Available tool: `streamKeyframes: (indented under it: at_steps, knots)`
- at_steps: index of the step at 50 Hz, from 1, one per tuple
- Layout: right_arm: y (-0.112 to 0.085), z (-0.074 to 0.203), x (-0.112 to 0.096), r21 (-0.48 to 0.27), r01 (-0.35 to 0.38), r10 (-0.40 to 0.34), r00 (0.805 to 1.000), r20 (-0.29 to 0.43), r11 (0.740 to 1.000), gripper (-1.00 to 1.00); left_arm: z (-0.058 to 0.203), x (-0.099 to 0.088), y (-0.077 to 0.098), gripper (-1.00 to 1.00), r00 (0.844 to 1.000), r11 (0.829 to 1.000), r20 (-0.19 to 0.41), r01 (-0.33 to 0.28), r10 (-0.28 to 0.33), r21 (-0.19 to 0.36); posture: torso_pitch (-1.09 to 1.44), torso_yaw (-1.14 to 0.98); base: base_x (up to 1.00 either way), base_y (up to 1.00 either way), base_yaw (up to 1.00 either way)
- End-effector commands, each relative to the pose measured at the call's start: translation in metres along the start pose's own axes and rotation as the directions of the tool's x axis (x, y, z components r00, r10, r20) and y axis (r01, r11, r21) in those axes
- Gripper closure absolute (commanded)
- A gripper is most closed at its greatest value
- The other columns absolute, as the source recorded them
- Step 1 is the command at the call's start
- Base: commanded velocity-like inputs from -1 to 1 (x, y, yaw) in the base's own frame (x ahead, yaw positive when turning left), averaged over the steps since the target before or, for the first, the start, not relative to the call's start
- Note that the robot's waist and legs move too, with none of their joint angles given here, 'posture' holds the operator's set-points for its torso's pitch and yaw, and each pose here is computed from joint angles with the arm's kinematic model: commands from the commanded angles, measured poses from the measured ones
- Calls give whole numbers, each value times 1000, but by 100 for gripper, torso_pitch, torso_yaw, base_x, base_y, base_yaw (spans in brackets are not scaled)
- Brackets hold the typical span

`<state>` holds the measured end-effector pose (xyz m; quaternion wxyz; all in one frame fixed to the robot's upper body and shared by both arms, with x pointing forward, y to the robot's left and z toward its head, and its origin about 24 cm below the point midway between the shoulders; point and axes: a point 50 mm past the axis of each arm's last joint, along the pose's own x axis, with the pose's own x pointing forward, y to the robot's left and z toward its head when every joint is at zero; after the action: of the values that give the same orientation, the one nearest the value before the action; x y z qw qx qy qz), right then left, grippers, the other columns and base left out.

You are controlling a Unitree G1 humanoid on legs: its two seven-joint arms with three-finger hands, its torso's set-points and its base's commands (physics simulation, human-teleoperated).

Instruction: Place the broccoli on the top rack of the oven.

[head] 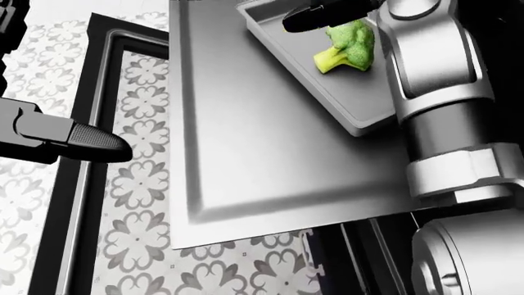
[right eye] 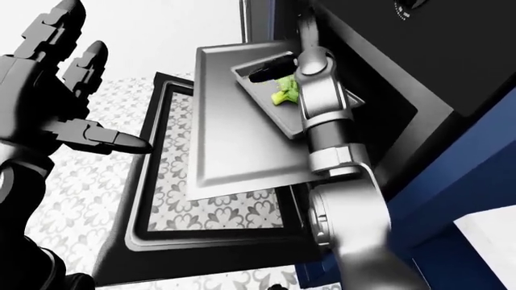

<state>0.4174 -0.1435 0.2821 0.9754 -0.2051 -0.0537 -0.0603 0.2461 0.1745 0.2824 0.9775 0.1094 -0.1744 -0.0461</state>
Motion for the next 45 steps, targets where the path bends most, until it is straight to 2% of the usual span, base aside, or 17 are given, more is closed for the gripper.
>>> streamKeyframes:
  at_steps: [1,3,5,13,20,29,37,45]
  knots:
    - [-7,31,-4,25,-3,0,994,110,1000,-100,13,-2,4,-100,997,999,75,-26,25,19,12,0,0,0,0]
    - [-5,35,-6,44,-28,22,993,113,999,-100,14,-2,4,-100,997,999,77,-26,24,19,12,0,0,0,0]
    - [0,40,-10,74,-88,79,989,123,993,-100,14,-2,4,-100,997,999,78,-25,23,20,12,0,0,0,0]
    - [4,61,-29,75,-158,141,971,193,985,-100,12,-3,4,-100,997,1000,68,-21,20,16,7,0,0,0,0]
    - [-9,70,-54,92,-180,153,957,248,979,-100,13,-4,4,-100,997,1000,68,-23,22,17,0,0,0,0,0]
    - [-12,57,-97,71,-206,178,940,291,976,-100,16,-4,3,-100,997,1000,77,-20,19,9,0,0,0,0,0]
    - [-17,54,-120,56,-214,186,930,316,975,-100,23,-4,3,-100,996,1000,89,-18,17,9,0,0,0,0,0]
    - [-23,56,-135,39,-215,191,925,328,976,-100,24,-5,3,-100,995,1000,93,-22,21,6,0,0,0,0,0]
